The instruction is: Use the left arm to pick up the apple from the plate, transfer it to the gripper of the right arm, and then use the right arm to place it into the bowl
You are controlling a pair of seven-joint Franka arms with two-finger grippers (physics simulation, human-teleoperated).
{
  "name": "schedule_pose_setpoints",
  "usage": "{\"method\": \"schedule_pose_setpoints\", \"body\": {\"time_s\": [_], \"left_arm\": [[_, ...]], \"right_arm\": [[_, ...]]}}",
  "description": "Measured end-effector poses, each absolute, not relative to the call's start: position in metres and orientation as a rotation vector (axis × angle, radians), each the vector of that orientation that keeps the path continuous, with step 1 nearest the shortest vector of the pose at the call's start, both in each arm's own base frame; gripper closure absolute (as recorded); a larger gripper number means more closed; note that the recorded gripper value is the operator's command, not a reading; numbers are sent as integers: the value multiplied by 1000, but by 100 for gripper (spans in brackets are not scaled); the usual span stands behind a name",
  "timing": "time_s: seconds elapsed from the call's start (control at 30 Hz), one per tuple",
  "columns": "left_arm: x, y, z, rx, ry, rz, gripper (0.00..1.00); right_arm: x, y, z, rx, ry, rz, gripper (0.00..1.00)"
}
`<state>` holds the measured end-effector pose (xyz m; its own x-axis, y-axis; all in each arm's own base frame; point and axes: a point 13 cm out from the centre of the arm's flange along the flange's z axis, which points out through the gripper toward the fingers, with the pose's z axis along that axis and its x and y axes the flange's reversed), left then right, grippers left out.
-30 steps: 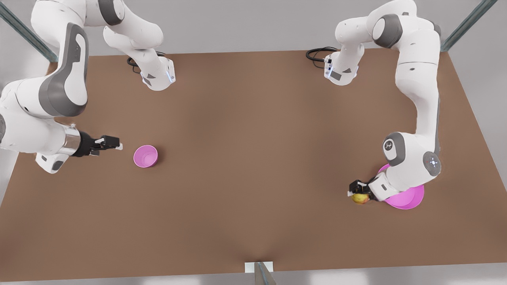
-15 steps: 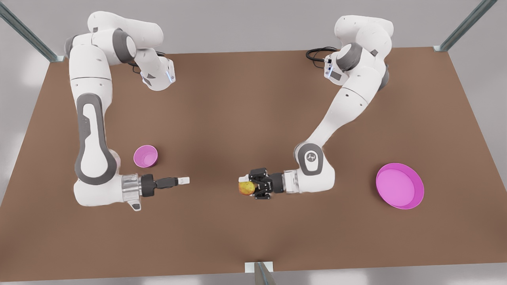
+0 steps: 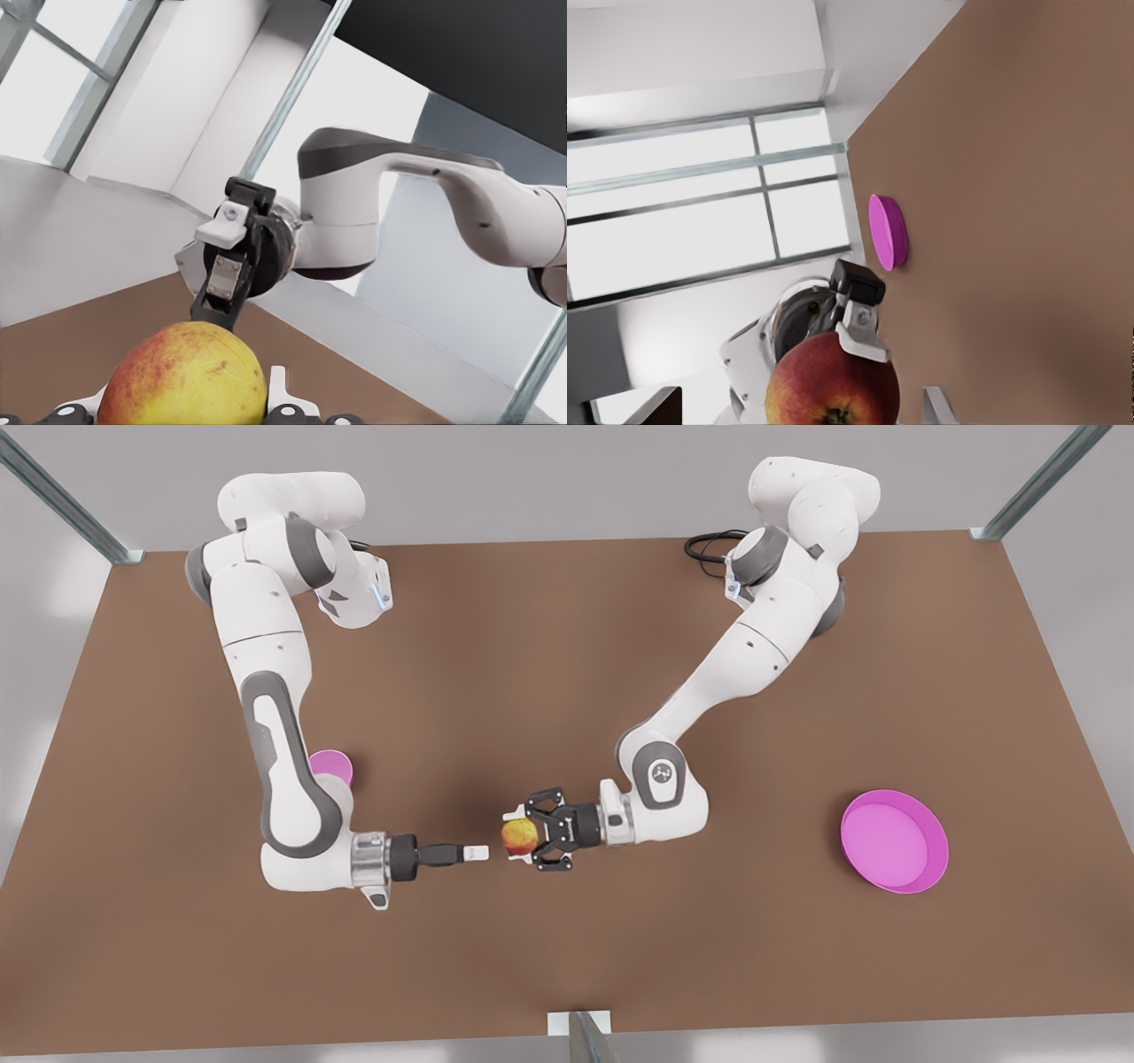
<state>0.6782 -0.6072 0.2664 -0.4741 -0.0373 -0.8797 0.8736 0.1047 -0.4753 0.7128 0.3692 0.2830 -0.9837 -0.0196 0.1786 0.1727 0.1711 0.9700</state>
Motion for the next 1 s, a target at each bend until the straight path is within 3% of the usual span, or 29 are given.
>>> {"method": "schedule_pose_setpoints", "body": {"time_s": [0.43,0.47,0.53,0.63,0.7,0.73,1.0], "left_arm": [[677,-611,264,999,1446,-1276,27],[677,-611,263,1007,1438,-1266,27],[678,-611,263,1022,1422,-1246,27],[678,-610,263,1041,1400,-1221,27],[678,-610,263,1052,1388,-1206,5],[678,-610,262,1057,1383,-1200,1],[679,-610,258,1087,1353,-1160,1]], "right_arm": [[677,421,265,0,-2289,-1935,0],[675,424,267,12,-2287,-1943,5],[675,426,271,30,-2290,-1953,25],[675,427,271,47,-2298,-1963,27],[676,427,272,57,-2304,-1969,27],[677,426,272,61,-2307,-1971,27],[691,385,264,91,-2375,-1945,27]]}}
